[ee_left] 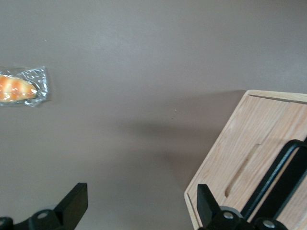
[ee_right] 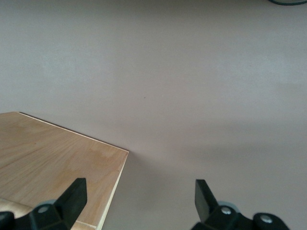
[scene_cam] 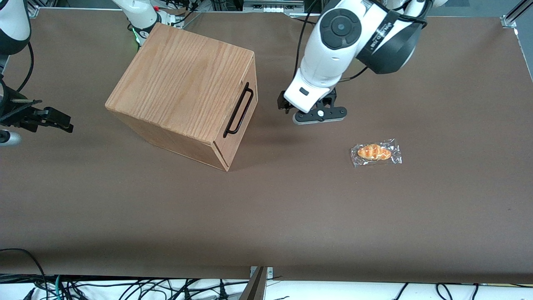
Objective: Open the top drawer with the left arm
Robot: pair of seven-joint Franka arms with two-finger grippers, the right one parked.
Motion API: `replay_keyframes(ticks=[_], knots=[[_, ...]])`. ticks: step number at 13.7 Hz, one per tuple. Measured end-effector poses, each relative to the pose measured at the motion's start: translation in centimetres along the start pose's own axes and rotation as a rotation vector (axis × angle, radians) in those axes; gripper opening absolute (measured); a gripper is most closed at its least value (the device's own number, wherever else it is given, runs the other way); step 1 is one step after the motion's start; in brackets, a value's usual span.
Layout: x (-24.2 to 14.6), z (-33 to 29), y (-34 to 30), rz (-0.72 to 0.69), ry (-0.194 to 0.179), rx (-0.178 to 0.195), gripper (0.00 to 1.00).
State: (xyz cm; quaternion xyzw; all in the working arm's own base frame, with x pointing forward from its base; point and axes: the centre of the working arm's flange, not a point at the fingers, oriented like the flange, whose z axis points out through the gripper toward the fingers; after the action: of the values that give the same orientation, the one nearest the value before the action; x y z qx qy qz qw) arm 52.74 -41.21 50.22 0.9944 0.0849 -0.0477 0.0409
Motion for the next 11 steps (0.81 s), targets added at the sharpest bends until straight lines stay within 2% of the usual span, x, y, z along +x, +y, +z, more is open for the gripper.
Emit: replay_keyframes(ticks=[3,7,11], knots=[[-0.3,0.3,1.8,0.005,0.011,-0.01,1.0],[-0.7,2.8,4.6,0.002,0.041,-0.041,1.0],[-1.5,4.9,6.6,0.019,0.048,-0.048,1.0]])
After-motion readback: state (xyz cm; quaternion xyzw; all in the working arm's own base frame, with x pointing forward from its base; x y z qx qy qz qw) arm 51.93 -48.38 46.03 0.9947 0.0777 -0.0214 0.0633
